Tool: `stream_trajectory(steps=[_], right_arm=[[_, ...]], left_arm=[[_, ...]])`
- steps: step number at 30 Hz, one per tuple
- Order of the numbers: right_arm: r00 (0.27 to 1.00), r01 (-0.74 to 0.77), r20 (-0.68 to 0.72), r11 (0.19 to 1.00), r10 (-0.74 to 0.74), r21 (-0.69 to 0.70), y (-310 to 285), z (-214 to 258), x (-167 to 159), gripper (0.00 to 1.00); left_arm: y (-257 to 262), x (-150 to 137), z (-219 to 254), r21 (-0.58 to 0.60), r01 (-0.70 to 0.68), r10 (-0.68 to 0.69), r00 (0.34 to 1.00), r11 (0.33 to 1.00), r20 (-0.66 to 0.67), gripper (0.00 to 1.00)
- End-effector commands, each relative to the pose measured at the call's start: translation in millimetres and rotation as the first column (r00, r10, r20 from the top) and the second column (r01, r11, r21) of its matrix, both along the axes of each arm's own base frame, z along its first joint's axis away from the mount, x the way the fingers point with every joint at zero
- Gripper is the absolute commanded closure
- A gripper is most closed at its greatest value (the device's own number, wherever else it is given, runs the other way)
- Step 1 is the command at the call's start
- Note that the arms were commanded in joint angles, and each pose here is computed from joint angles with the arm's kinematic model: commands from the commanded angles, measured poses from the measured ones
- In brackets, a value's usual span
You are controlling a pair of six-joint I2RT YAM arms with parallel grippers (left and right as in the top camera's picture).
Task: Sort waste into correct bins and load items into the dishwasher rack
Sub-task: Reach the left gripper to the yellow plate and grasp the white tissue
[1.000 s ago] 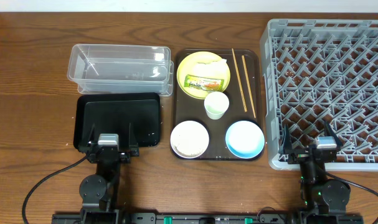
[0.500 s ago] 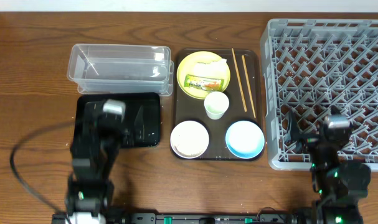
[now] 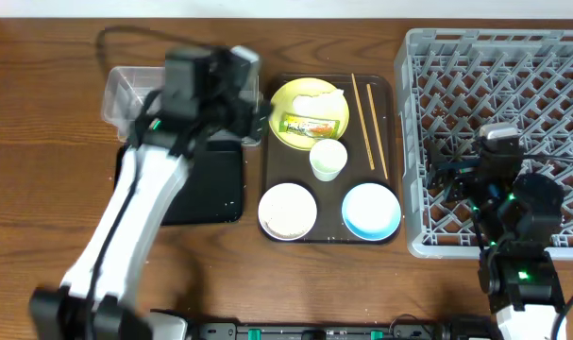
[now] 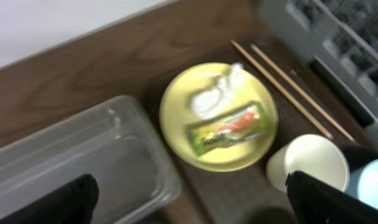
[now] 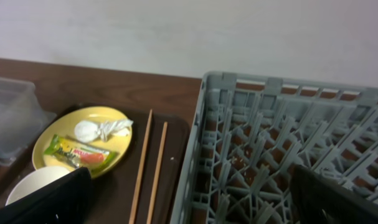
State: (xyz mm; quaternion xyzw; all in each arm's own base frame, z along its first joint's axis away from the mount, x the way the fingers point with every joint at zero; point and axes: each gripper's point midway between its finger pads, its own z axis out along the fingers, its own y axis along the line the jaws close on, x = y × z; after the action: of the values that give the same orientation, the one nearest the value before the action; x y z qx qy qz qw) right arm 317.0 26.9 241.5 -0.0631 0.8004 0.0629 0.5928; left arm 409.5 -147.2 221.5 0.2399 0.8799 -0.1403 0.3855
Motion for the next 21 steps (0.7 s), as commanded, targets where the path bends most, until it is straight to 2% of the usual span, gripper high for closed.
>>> stream_trajectory(steps=[1, 7, 11, 16, 21], right_arm=[[1.000, -0.009, 0.017, 1.000, 0.009, 0.016, 1.5, 11.1, 2.1, 0.01], [1.000, -0.011, 0.014, 1.000, 0.011, 0.016, 1.9, 10.5, 1.8, 0.01], [1.000, -0.001, 0.005, 0.998, 0.001, 0.059, 2.4, 10.3, 1.7, 0.01], [1.000, 0.002, -0.026, 0.998, 0.000, 0.066, 2.5, 3.6, -0.4, 0.01], [0.999, -0.026, -0.036, 0.997, 0.029, 0.076, 7.6, 1.5, -2.2, 0.01]], left_arm=[[-35.9, 11.7, -8.0, 0.028, 0.105, -0.103, 0.993, 0.994, -0.051, 0.00], [-70.4, 18.3, -41.8, 0.042, 0.167, -0.162, 0.981, 0.985, -0.111, 0.00], [-81.3, 13.1, -54.6, -0.003, 0.147, -0.145, 0.974, 0.989, -0.173, 0.01], [-85.8, 22.1, -50.8, -0.010, 0.145, -0.145, 0.981, 0.989, -0.130, 0.00], [-74.5, 38.1, -52.2, 0.070, 0.073, -0.065, 0.993, 0.995, -0.102, 0.00]])
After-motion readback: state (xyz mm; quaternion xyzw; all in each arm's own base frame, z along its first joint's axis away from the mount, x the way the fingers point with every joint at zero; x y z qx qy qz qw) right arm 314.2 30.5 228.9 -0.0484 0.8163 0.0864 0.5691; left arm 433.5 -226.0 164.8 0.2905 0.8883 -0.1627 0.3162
